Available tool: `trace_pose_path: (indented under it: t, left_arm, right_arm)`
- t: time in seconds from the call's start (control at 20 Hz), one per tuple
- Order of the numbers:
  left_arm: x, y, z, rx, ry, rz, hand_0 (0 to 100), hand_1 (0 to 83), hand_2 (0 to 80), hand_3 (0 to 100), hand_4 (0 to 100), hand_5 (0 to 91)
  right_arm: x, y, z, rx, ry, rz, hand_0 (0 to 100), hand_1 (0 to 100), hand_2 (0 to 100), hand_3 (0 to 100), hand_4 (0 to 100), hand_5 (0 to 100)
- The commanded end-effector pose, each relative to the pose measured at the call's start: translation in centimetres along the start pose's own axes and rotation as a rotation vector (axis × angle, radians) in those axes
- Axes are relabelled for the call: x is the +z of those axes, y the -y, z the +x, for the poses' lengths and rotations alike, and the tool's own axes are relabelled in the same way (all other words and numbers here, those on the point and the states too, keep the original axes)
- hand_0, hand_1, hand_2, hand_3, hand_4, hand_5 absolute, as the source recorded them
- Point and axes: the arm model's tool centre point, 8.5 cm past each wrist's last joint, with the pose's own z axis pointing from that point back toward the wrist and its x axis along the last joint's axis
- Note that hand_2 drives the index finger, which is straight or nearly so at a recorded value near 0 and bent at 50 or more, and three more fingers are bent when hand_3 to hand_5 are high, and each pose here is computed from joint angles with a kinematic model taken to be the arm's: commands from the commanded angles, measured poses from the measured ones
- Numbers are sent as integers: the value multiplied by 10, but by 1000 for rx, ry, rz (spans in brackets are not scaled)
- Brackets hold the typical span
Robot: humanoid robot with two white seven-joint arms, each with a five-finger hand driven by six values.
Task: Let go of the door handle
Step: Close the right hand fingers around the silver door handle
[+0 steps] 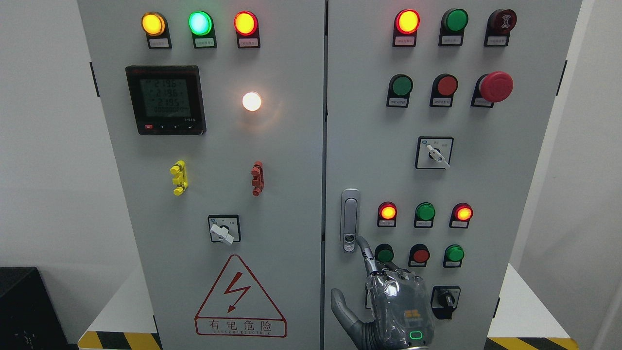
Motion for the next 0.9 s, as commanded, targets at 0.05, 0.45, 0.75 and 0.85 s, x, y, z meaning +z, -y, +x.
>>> trace_pose_path:
  t: [0.05,0.45,0.75,0.85]
  left_arm:
    - [0,0,0,0,1,-1,0,0,46,110,9,0]
    - [0,0,0,0,1,-1,0,0,46,110,8,0]
    - [0,0,0,0,-1,-1,0,0,46,109,9,0]
    - [0,0,0,0,-1,-1,0,0,47,111,8,0]
  right_arm:
    - [-2,-8,0,19,2,20,352,239,0,736,717,738]
    - [-4,-14,-2,38,0,36,349,252,0,740,720,737]
    - [-8,-16,-2,40,1,38,347,254,0,751,731,740]
    - [-8,-16,-1,39,2,38,347,254,0,752,730,741]
